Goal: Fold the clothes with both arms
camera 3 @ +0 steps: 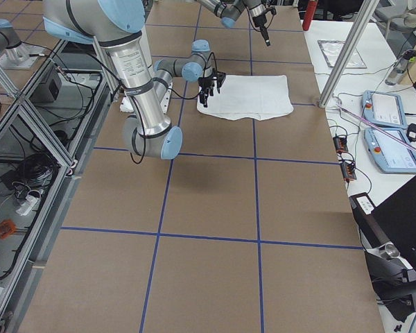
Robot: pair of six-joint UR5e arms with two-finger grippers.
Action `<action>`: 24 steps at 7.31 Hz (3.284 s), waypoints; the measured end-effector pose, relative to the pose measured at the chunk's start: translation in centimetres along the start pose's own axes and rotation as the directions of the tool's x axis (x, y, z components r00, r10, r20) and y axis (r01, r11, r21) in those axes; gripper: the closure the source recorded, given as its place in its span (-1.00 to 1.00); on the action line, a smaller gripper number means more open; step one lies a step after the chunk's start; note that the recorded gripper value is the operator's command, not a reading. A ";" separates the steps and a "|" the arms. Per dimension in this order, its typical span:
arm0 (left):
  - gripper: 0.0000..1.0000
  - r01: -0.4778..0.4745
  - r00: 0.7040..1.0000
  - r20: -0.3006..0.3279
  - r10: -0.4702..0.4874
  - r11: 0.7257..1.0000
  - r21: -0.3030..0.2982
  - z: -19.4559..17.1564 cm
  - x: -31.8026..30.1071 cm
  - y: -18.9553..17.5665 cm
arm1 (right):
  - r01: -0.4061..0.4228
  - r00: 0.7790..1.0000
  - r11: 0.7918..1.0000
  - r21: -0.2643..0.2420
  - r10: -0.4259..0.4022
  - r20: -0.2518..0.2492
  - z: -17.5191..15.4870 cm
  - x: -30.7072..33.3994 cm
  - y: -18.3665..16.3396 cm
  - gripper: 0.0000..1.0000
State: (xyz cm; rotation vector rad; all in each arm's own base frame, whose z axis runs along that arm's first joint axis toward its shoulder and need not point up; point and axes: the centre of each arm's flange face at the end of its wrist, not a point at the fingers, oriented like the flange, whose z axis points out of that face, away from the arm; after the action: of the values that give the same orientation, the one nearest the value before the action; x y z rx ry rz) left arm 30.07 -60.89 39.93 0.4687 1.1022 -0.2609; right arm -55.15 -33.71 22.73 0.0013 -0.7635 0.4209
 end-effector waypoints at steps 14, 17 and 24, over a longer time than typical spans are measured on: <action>-0.35 -0.217 0.960 -0.176 0.217 0.976 0.022 -4.4 7.0 5.5 | -0.530 0.848 0.846 0.052 0.530 0.026 2.5 2.8 7.6 -0.83; -0.35 -0.217 0.960 -0.175 0.217 0.976 0.022 -4.4 7.0 5.5 | -0.528 0.848 0.847 0.053 0.522 0.095 3.6 2.3 7.2 -0.82; -0.35 -0.217 0.960 -0.174 0.218 0.976 0.022 -4.4 7.0 5.5 | -0.535 0.843 0.843 0.056 0.528 0.104 4.3 2.0 6.3 0.91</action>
State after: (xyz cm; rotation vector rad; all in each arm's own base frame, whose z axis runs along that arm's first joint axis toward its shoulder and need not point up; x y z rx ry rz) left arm 31.97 -53.77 33.33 0.6192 1.2108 -0.0273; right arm -59.05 -27.80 26.23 -0.1194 -0.8266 0.9916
